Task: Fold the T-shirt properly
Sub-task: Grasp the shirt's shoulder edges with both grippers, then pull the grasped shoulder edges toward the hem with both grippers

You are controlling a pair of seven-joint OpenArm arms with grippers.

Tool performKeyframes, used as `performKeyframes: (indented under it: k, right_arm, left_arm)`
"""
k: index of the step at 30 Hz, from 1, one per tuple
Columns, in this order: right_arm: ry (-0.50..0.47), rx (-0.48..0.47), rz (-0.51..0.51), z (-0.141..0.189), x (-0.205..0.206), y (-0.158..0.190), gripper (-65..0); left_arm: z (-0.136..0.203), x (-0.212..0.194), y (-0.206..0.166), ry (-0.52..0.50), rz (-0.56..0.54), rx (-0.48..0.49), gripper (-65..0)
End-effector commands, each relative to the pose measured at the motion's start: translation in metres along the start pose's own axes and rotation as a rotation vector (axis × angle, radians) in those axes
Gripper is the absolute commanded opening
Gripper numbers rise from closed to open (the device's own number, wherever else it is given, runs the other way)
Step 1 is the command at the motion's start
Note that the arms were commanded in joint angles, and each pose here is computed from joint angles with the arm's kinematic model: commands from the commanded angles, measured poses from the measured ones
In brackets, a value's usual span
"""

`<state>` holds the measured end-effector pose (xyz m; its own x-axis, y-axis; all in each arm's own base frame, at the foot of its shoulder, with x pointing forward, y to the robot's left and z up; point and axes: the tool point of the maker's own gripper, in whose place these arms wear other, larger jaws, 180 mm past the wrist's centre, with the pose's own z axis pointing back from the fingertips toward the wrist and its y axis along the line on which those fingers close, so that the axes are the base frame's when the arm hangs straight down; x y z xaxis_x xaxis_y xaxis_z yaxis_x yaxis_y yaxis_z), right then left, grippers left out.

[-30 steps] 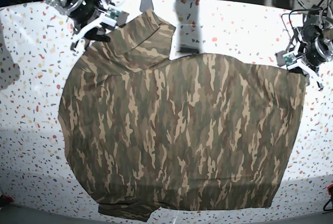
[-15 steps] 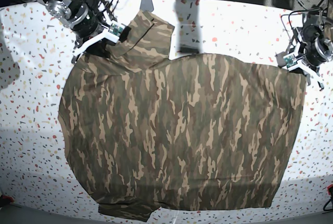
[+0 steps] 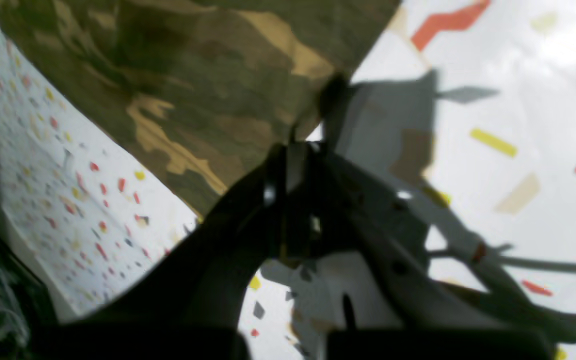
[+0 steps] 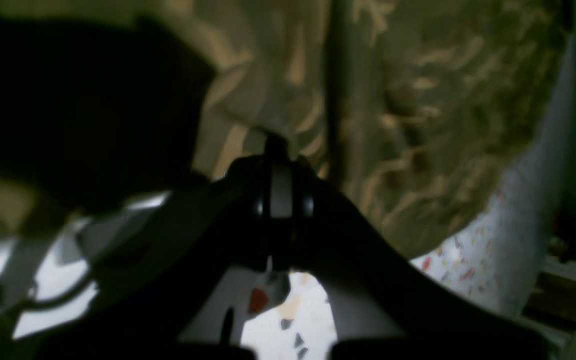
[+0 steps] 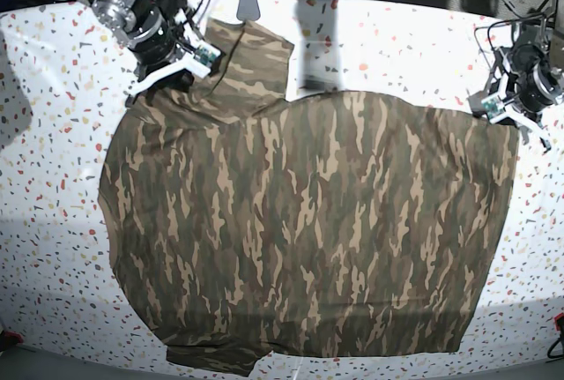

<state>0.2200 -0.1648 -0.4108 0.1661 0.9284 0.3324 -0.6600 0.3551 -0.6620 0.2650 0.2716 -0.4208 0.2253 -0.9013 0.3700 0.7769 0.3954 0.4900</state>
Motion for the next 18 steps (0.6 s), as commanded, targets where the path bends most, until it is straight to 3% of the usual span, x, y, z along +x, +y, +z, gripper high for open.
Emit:
performKeyframes:
  k: [1,9,13,18]
  right_arm:
    - [-0.019,-0.047,0.007,0.002,0.004,-0.016,-65.0]
    - [-0.009,-0.025,0.022,0.029,0.003,-0.016,-65.0]
    - [0.013,-0.015,0.035,0.045,0.0,-0.02,-65.0]
    - [0.029,-0.1,0.025,0.057,0.0,-0.047,-65.0]
  left_arm:
    - [0.006,-0.001,0.016,0.005,0.001,0.033,-65.0]
    - [0.024,0.004,0.037,-0.024,0.167,0.037,-65.0]
    - [0.031,0.008,0.042,0.012,0.162,0.041,-65.0]
    - [0.036,0.021,0.052,-0.013,0.159,0.088,-65.0]
